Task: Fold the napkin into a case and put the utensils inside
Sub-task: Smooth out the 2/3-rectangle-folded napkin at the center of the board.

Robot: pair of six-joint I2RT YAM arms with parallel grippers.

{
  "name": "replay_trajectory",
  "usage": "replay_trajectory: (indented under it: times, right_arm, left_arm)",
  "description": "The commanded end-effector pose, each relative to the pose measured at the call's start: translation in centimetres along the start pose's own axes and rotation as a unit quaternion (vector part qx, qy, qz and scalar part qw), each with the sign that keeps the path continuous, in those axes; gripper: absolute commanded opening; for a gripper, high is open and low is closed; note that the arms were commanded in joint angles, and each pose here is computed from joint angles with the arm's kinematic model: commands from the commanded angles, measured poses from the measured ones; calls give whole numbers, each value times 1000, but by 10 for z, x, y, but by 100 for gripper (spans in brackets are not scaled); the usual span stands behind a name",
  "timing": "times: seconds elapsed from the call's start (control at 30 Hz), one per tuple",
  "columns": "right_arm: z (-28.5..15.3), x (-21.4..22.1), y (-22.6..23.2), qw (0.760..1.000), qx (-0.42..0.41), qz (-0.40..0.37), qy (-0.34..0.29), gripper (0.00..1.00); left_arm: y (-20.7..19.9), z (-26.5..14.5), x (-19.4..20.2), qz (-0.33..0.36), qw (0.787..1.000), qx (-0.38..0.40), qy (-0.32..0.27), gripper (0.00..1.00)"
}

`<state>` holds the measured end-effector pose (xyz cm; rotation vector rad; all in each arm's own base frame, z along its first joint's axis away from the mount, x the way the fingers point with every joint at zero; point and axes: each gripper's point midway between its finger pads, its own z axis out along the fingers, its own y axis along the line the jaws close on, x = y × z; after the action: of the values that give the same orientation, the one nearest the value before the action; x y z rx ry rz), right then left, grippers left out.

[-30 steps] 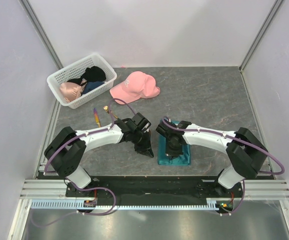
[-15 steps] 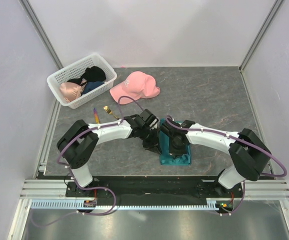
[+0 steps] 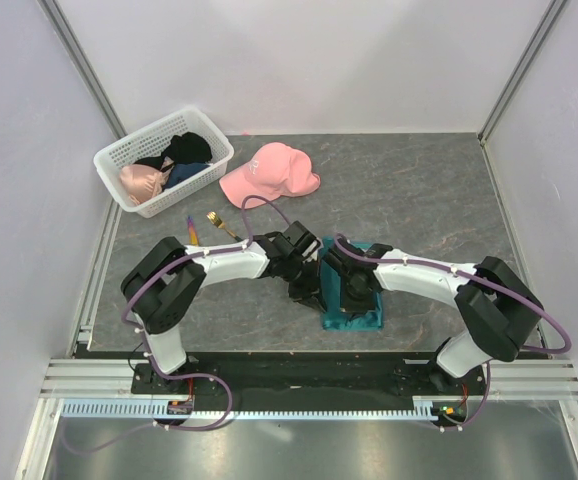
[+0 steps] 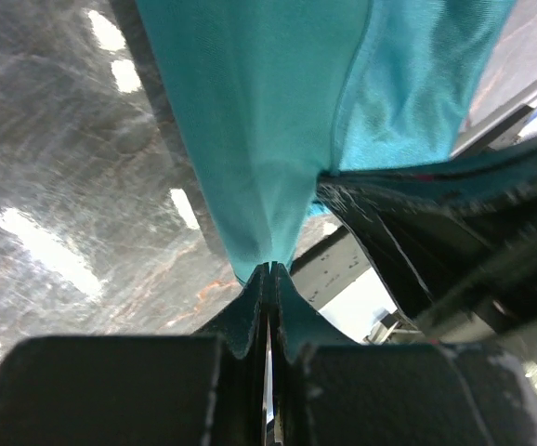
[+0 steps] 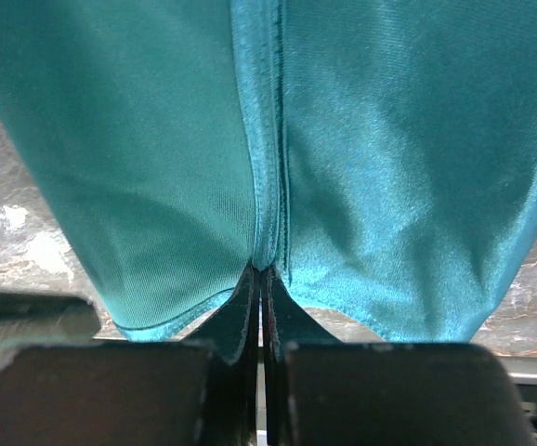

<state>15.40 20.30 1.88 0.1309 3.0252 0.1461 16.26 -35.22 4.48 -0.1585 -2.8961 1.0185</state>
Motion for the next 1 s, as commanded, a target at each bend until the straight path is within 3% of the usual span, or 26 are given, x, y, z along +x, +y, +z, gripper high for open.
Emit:
replay_trajectory:
  times: [0.0, 0.27, 0.53, 0.57, 0.7, 0.8, 0.97]
  right_arm:
    - [-1, -4, 1, 1000, -14, 4, -4, 0]
    - [0, -10, -1, 1000, -21, 15, -11, 0]
    - [-17, -30, 17, 998, -64, 19, -20, 0]
    - [-21, -33, 21, 997, -73, 17, -23, 1]
    - [-53, -49, 43, 991, -122, 0, -55, 33]
    - [-69, -62, 53, 988, -139, -2, -71, 40]
    - [-63, -73, 65, 987, -149, -10, -57, 40]
  left_arm:
    - [-28, -9, -6, 5, 999, 43, -18, 2]
    - [-3, 24, 22, -28, 998, 42, 33, 2]
    - [21, 30, 24, 2, 1000, 3, 25, 2]
    - [18, 30, 22, 4, 1000, 7, 24, 2]
    - [9, 24, 20, 10, 1000, 13, 17, 2]
    - [4, 18, 16, 19, 1000, 11, 6, 2]
    - [1, 17, 15, 18, 1000, 13, 8, 2]
